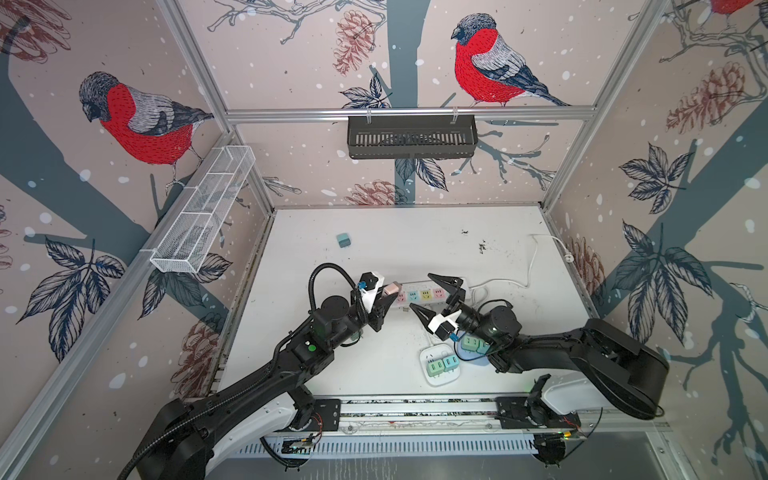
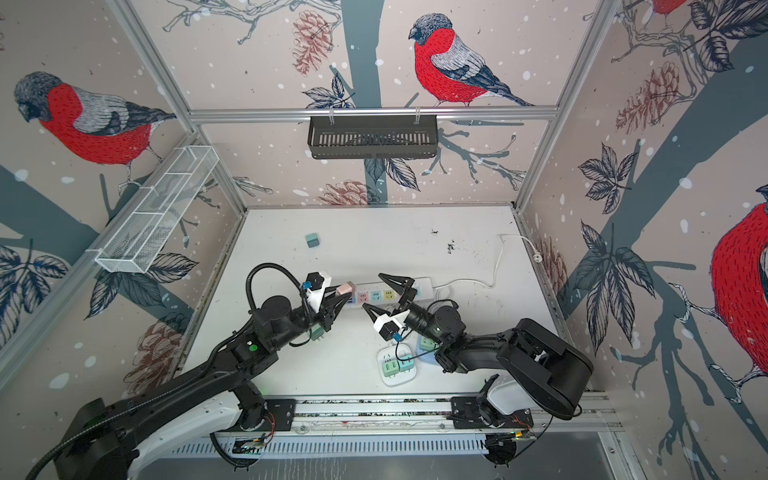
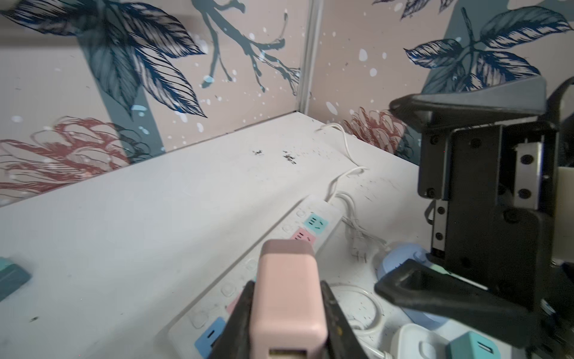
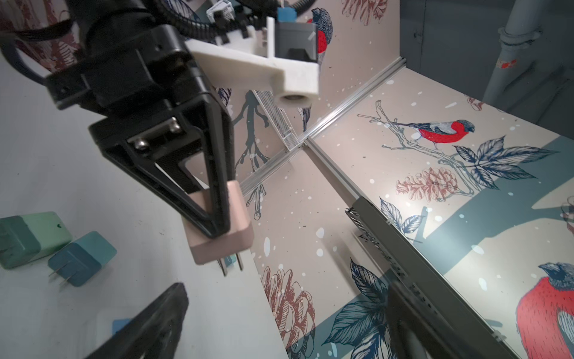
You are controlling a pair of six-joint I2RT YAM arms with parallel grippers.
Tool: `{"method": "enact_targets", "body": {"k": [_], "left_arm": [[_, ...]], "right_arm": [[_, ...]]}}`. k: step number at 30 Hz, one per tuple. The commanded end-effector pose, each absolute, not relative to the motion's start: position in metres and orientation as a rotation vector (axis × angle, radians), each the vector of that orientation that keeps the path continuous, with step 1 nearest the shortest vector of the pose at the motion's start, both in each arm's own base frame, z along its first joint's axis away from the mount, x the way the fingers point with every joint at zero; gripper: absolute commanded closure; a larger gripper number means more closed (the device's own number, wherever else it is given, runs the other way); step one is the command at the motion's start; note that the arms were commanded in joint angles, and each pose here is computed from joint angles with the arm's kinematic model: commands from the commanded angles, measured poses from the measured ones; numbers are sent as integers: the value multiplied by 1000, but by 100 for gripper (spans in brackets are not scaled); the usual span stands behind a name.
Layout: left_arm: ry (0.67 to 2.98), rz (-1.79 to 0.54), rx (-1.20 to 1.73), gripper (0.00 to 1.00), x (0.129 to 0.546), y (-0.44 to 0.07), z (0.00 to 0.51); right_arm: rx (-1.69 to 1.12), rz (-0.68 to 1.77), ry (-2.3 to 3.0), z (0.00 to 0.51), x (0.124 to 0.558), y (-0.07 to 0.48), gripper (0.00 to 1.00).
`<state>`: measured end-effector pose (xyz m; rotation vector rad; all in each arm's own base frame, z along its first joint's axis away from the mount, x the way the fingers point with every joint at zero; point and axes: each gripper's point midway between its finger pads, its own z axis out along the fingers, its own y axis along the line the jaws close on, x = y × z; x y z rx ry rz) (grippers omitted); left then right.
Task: Insert the plug
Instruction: 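Open the right gripper and draw it back while the left gripper holds the pink adapter, then carry the pink adapter with the left gripper over the power strip socket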
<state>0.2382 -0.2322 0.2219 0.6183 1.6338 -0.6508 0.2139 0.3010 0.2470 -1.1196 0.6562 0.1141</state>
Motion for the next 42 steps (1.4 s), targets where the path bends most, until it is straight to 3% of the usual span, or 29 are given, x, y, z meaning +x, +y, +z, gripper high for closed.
{"method": "enact_targets", "body": {"k": [1,5,9,21,30,42], "left_arm": [[1570,-545,515,100,250,-213,239],[1562,-467,603,100,248,-213,234],[1527,-481,715,100,241,-225,236],[1470,-624,980,100,235,-280,262],[1555,-567,1151,100,267,-317,258],[1849,-657,1448,100,301,-378,200]], "right_arm": [[-960,159,731,275,228,284,0],[-740,265,917,305,264,252,0],[-724,378,1127,310,304,229,0],[-317,302,1373,289,372,119,0],[-38,293,1405,271,379,49,0],[1,287,1456,254,394,40,0]]}}
